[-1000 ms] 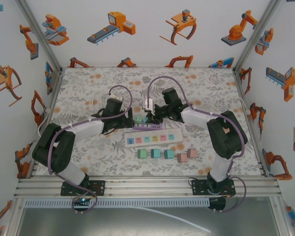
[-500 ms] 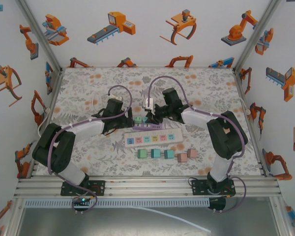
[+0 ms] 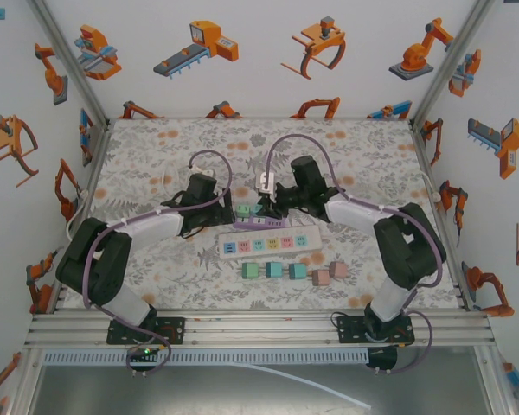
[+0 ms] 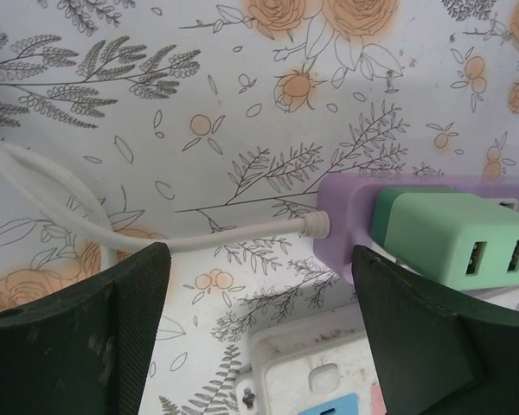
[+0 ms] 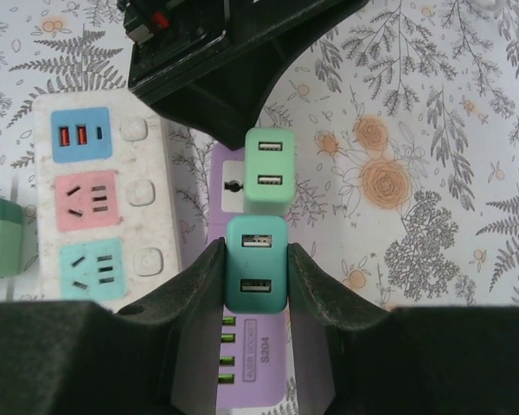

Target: Pull the plug off the socket

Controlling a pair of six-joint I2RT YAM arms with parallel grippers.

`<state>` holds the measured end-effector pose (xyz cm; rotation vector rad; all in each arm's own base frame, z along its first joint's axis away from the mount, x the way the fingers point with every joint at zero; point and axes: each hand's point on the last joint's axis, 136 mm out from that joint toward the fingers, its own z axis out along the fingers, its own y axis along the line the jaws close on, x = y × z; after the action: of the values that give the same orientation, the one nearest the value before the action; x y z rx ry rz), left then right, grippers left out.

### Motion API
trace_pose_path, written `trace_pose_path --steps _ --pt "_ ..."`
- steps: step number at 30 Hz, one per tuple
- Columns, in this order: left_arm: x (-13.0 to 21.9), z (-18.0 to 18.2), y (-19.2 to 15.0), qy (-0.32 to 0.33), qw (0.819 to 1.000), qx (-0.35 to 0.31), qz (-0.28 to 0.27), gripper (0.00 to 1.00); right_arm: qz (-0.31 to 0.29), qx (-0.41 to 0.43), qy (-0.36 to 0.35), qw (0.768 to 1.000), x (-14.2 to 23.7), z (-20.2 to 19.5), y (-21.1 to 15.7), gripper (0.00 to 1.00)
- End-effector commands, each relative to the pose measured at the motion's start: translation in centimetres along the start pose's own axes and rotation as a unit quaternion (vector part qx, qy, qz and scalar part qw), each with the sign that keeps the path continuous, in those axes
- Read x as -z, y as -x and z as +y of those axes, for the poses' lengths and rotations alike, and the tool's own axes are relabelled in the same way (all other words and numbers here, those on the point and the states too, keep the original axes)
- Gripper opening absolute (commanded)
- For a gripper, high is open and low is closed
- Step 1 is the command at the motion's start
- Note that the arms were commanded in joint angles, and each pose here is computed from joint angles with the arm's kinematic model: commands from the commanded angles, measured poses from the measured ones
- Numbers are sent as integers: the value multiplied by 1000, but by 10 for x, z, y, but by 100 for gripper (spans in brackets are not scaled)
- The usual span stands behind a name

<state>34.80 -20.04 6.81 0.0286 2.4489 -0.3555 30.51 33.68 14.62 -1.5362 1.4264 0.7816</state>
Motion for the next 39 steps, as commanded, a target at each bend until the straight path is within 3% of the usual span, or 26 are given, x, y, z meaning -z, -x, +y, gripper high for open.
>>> trace_pose_path --steps 1,6,9,15,21,26,31,39 --pt "11 14 -17 29 999 -15 25 78 -26 8 -22 999 15 -3 26 22" --pt "37 -8 8 -21 999 -33 -17 80 -29 -110 -105 988 33 -28 40 21" --pt "57 -23 26 -54 996 -51 -47 81 -43 -219 -177 959 53 -46 47 18" --pt "103 -56 44 -142 981 -95 -89 84 -48 -421 -294 856 103 -57 39 15" --pt "154 -78 49 -216 958 -136 -130 84 -94 -565 -348 742 142 -38 21 12" --pt "203 -107 33 -306 909 -234 -159 87 -135 -644 -329 677 154 -11 13 12" --pt "238 -128 -1 -350 851 -357 -161 91 -158 -706 -322 611 160 20 -9 10" --pt "265 -140 -65 -378 753 -517 -149 99 -162 -729 -349 566 165 63 -30 10"
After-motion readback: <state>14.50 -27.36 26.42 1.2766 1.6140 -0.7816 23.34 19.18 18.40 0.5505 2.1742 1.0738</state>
